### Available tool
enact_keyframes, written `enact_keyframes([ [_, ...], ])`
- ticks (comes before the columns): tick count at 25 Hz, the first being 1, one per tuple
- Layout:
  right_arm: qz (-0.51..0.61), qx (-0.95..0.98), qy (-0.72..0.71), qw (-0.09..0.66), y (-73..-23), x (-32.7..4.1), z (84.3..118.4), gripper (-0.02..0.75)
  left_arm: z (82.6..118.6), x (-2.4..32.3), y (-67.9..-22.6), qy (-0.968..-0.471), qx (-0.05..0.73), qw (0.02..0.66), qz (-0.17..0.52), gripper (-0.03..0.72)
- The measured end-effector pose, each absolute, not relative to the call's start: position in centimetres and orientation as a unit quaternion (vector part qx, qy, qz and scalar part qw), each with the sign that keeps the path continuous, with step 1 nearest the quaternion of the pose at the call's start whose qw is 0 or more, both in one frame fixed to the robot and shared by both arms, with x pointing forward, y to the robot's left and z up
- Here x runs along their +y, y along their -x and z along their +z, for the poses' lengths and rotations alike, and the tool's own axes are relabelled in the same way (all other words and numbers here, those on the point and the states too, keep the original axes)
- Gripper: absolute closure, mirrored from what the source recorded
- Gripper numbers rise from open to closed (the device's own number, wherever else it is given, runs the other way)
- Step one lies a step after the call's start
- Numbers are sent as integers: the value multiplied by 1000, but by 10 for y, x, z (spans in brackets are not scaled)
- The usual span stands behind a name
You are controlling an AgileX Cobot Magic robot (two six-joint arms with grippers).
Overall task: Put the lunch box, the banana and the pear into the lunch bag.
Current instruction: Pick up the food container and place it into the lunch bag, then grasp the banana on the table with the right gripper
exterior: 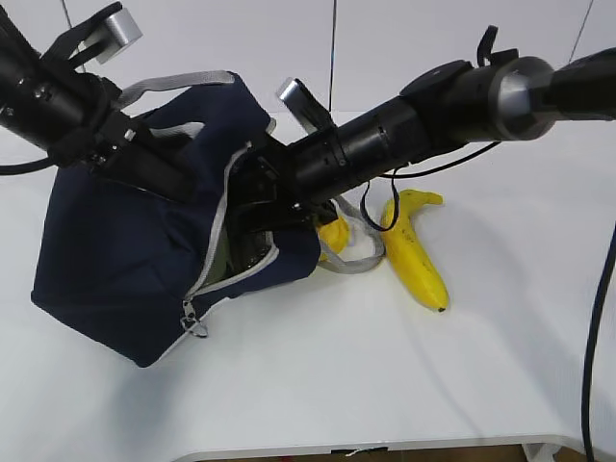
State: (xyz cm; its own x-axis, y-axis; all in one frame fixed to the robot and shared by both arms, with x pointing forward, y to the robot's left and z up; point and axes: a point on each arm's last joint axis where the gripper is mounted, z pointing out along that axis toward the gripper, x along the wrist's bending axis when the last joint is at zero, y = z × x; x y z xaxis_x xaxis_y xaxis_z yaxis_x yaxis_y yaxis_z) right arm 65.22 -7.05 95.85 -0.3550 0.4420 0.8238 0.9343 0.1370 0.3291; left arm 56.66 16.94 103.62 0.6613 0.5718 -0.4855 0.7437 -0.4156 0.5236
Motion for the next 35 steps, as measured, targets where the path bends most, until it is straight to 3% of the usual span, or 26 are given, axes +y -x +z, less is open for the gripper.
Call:
enact_keyframes([
  [7,-451,-729,440,268,-657,-92,992,295,1036,169,-565,-831,398,366,-129,698],
  [23,-232,-833,502,28,-628,-150,1071,295,1039,170,-565,-819,407,377,-144,699],
  [31,-168,-813,557,-20,-628,-166,1071,295,1039,170,-564,-814,416,375,-151,699],
  [35,-169,-807,564,-37,-633,-167,1068,237,1039,170,-564,-812,420,374,-155,699],
])
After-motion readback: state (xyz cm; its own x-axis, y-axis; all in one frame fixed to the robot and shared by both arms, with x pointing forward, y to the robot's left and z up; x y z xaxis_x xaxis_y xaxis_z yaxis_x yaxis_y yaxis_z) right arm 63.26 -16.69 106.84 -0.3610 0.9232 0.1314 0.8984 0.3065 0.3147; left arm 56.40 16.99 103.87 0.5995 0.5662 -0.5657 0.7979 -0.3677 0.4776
